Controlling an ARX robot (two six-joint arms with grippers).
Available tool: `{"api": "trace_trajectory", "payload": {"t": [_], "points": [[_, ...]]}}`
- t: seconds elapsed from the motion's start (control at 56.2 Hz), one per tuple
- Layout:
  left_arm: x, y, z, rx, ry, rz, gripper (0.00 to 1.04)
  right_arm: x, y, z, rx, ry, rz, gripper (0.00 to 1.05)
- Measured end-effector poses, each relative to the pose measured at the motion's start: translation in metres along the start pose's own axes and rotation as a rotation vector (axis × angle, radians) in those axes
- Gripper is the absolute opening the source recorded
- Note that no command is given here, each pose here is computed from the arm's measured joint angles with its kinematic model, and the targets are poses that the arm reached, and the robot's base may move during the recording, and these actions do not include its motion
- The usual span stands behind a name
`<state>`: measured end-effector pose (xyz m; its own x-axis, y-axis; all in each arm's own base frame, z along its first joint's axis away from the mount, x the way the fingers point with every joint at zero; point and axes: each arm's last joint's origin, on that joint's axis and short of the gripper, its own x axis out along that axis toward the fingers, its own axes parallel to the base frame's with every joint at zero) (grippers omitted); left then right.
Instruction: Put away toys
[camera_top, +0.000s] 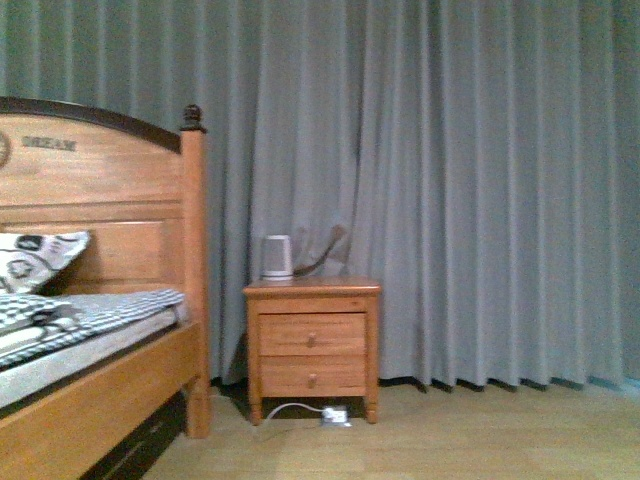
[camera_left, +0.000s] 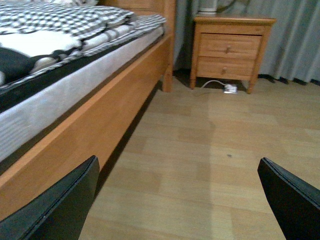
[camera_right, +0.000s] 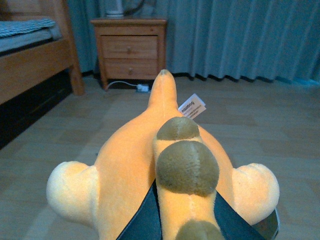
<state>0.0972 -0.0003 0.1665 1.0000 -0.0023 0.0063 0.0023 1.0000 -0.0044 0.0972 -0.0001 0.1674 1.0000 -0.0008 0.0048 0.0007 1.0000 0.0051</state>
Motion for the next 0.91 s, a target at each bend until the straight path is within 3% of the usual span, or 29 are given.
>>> {"api": "trace_trajectory", "payload": {"t": [0.908], "points": [[0.0000, 0.0002, 0.0000, 0.000, 0.000, 0.004, 0.99, 0.0000, 0.0001, 0.0000, -0.001, 0.000, 0.003, 0.09]]}}
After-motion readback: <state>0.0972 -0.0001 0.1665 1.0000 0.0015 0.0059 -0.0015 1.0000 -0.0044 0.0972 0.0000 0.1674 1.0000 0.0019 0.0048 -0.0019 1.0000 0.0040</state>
